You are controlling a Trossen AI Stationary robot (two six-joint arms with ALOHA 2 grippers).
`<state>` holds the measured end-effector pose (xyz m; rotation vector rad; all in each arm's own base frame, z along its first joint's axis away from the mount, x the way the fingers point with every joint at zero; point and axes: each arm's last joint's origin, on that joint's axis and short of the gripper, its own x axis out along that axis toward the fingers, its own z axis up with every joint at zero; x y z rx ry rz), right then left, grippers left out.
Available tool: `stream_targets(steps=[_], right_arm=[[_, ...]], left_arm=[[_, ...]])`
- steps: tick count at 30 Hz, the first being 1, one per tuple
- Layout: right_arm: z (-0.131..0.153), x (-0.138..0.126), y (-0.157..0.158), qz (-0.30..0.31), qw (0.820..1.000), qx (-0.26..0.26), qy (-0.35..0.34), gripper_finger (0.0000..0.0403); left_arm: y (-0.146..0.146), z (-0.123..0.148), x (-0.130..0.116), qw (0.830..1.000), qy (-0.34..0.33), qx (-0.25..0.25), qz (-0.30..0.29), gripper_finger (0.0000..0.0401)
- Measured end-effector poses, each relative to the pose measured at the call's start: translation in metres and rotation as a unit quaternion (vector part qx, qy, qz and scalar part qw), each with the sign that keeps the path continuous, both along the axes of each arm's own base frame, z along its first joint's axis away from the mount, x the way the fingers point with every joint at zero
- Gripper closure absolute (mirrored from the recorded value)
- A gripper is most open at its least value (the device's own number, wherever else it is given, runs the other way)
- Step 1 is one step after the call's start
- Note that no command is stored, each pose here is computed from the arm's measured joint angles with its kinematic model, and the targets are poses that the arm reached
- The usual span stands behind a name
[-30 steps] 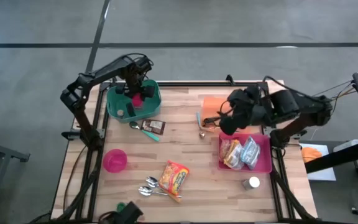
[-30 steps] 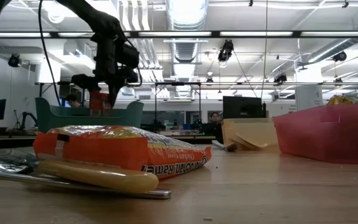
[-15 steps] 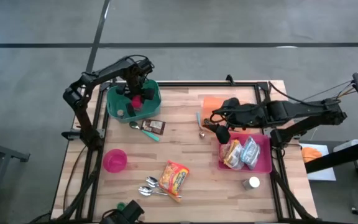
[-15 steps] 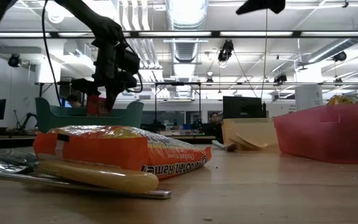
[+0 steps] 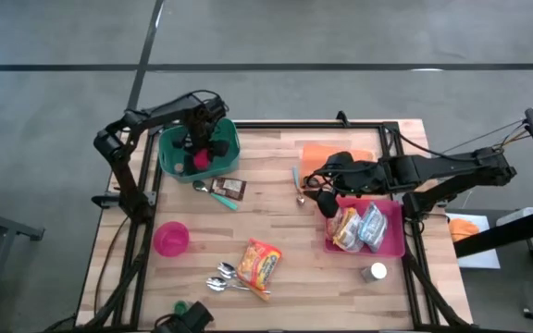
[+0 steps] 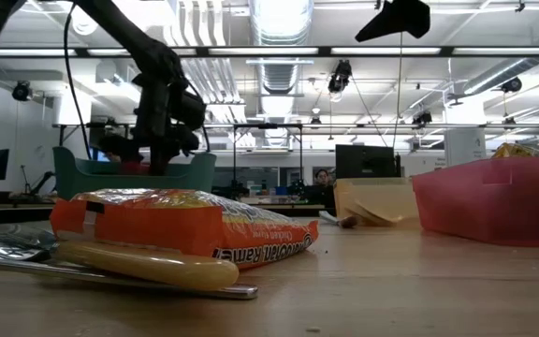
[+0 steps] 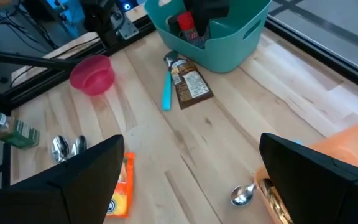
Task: Pick & Place Food Item
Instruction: Put the red paprika seasoning can into the green bin
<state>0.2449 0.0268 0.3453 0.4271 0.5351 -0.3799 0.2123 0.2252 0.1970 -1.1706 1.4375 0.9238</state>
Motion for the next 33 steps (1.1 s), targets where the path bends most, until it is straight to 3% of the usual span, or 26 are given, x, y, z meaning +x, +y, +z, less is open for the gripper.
stream_targets(steps=[18,26,33], right_arm=[[-0.004,0.0,0.0,0.003,1.0,-0.005,0.005,0.0031],[-0.004,0.0,0.0,0.004,1.0,-0.005,0.005,0.0031],[-0.004,0.0,0.0,0.006,1.0,-0.003,0.006,0.0031]], left_arm=[[-0.006,-0.015,-0.005,1.0,0.003,-0.017,0.0,0.0199],[-0.006,-0.015,-0.005,1.0,0.002,-0.019,-0.002,0.009],[-0.005,-0.01,-0.003,1.0,-0.007,-0.012,-0.015,0.0069]])
